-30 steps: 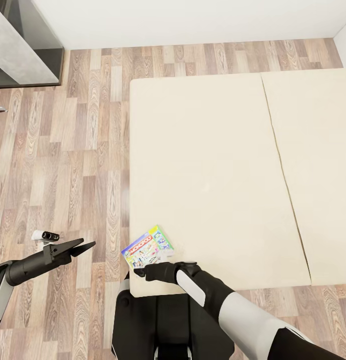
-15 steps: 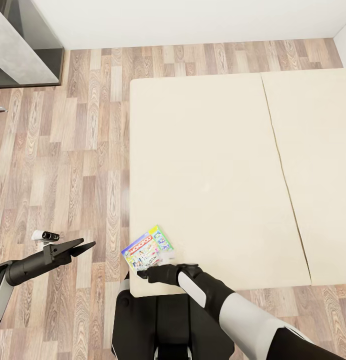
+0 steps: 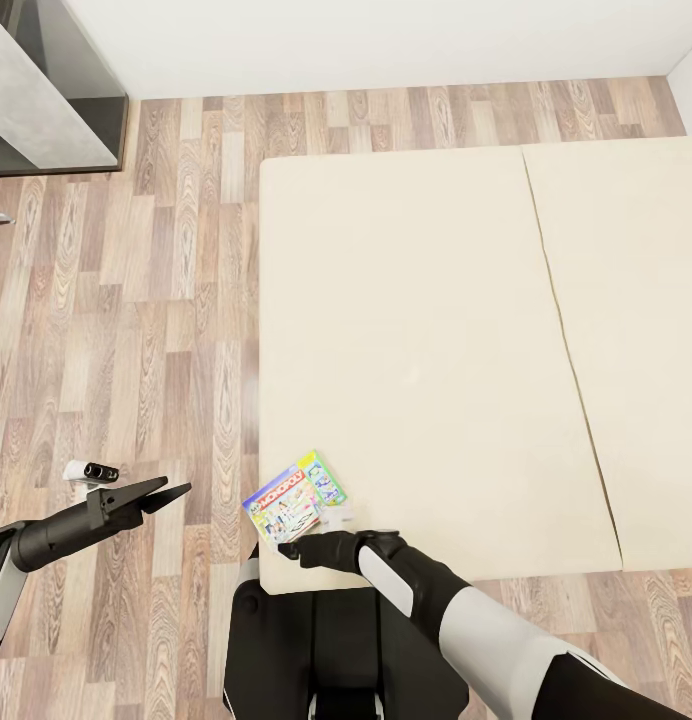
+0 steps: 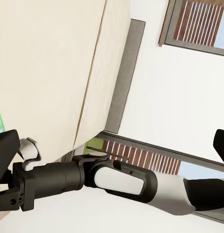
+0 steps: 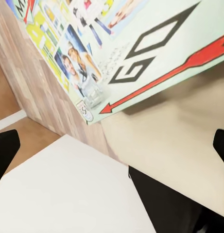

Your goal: Put all the toys in the child's room - the three board games (two on the bed and one on the table), the two jigsaw puzzles on the table, and the tennis ball on the table - inside the toy box on the table in the child's room.

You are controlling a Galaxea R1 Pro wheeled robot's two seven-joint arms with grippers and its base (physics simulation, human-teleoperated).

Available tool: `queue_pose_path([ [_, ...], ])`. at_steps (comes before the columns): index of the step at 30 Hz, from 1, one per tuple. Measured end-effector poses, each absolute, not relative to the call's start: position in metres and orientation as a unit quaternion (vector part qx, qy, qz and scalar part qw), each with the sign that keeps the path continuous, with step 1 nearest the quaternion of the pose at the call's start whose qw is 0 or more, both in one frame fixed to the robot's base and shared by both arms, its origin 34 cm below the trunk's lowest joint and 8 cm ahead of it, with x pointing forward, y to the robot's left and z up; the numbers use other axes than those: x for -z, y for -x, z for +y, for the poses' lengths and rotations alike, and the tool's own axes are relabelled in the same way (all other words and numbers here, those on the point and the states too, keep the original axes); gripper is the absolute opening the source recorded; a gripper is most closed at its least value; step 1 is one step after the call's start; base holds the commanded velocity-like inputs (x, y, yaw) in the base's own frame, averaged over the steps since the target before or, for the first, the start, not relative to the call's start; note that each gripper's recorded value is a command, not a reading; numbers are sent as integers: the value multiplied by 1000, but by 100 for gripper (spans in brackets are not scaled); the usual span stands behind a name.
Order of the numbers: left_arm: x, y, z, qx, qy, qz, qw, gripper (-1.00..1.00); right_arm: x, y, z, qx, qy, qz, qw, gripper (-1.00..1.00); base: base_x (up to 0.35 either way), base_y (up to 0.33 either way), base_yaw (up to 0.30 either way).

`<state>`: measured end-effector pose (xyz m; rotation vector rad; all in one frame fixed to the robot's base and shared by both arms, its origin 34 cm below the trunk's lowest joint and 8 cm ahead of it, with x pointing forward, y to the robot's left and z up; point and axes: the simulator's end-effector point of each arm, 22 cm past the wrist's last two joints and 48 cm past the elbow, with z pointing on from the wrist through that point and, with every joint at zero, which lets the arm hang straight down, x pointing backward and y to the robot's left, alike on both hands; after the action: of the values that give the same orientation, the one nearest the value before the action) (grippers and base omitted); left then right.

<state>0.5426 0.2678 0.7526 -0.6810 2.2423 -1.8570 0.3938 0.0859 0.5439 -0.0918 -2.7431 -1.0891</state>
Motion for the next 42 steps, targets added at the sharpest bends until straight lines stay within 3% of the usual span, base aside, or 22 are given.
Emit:
queue_pose_path([
  [42,-753,-543,268,619,227,748,76,100,-546,-412,91,376,33,-924,55,100,0,0,0],
])
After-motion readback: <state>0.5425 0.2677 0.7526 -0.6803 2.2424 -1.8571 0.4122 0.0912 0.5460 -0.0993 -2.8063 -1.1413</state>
